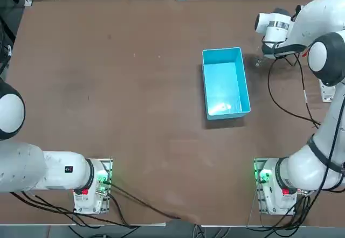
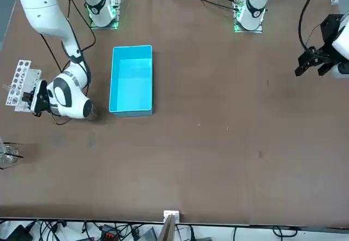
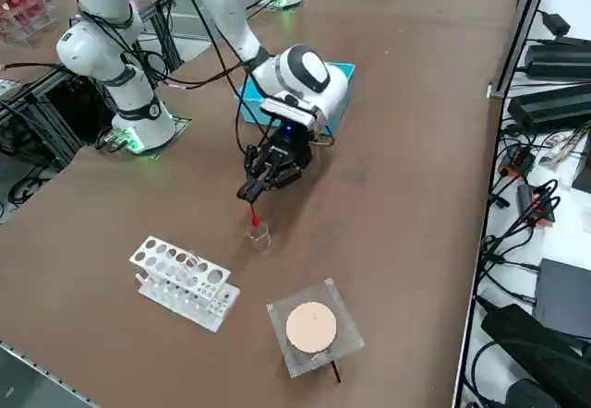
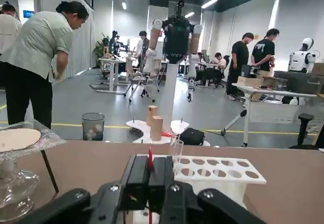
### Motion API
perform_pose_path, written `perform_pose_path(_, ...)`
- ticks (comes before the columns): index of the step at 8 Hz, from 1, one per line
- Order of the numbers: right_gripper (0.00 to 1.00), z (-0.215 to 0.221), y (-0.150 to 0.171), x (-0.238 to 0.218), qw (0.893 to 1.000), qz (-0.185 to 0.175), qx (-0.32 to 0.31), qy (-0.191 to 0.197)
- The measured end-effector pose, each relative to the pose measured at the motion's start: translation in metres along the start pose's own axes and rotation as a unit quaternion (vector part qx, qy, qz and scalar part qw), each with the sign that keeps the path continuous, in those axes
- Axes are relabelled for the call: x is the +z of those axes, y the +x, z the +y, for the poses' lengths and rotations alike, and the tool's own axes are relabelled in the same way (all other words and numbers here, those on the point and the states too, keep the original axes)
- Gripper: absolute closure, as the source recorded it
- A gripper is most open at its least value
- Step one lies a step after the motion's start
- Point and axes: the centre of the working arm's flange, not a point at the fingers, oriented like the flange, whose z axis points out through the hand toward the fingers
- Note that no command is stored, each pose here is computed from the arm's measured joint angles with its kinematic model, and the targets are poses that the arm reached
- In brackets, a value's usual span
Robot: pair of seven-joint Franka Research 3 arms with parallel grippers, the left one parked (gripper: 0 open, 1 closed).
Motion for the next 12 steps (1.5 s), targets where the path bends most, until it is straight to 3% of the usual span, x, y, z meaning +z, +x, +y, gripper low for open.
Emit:
perform_pose_path(6, 0.94, 0.003, -0.024, 0.003, 1.000, -0.009, 0.022, 0.003)
perform_pose_path(9, 0.46, 0.003, -0.028, 0.007, 1.000, -0.012, 0.020, 0.002)
perform_pose_path(11, 0.07, 0.003, -0.028, 0.007, 1.000, -0.012, 0.020, 0.003)
perform_pose_path(12, 0.01, 0.002, -0.027, 0.006, 1.000, -0.012, 0.021, 0.003)
